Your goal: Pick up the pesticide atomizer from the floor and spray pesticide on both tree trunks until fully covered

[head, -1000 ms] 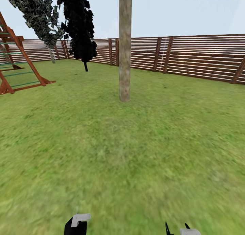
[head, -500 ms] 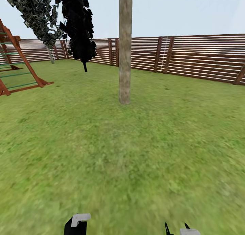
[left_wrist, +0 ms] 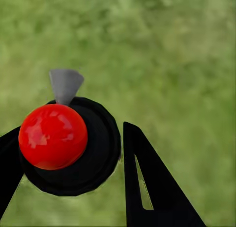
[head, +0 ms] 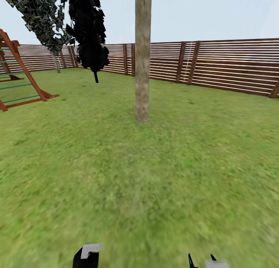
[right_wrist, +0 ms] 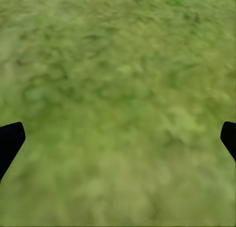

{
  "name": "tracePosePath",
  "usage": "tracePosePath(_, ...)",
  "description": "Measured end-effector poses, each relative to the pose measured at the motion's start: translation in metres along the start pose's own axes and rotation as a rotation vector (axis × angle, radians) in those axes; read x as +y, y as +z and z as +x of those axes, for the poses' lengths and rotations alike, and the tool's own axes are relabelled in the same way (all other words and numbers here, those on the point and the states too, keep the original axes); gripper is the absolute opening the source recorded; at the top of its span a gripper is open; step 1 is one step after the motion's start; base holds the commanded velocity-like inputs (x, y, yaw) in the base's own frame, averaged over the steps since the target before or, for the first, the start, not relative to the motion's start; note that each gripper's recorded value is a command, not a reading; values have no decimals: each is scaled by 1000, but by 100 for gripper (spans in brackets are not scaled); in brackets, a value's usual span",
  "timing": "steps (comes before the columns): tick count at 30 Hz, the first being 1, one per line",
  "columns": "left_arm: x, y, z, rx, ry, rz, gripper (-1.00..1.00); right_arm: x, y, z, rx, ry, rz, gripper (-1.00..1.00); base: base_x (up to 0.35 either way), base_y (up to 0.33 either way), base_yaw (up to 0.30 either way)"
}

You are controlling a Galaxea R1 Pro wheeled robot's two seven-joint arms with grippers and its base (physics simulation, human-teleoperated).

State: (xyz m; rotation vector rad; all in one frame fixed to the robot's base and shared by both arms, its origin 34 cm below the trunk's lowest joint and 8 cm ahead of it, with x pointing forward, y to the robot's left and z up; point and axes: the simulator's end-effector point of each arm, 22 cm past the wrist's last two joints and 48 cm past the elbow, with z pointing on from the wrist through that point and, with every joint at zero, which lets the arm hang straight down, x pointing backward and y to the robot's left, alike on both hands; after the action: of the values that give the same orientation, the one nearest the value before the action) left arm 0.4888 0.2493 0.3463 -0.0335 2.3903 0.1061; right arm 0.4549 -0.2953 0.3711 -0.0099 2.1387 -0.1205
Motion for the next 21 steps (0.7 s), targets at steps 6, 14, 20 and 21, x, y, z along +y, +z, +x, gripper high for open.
tracePosePath(6, 0, 0, 0, 0, 1, 1, -100, 0, 0, 0, 0, 0, -1, 100, 342, 0, 0)
tracePosePath(14, 0, 0, 0, 0, 0, 1, -100, 0, 0, 0, 0, 0, -1, 100, 342, 0, 0)
tracePosePath(20, 0, 0, 0, 0, 1, 1, -100, 0, 0, 0, 0, 0, -1, 100, 342, 0, 0)
tracePosePath(21, 0, 0, 0, 0, 1, 1, -100, 0, 0, 0, 0, 0, -1, 100, 342, 0, 0)
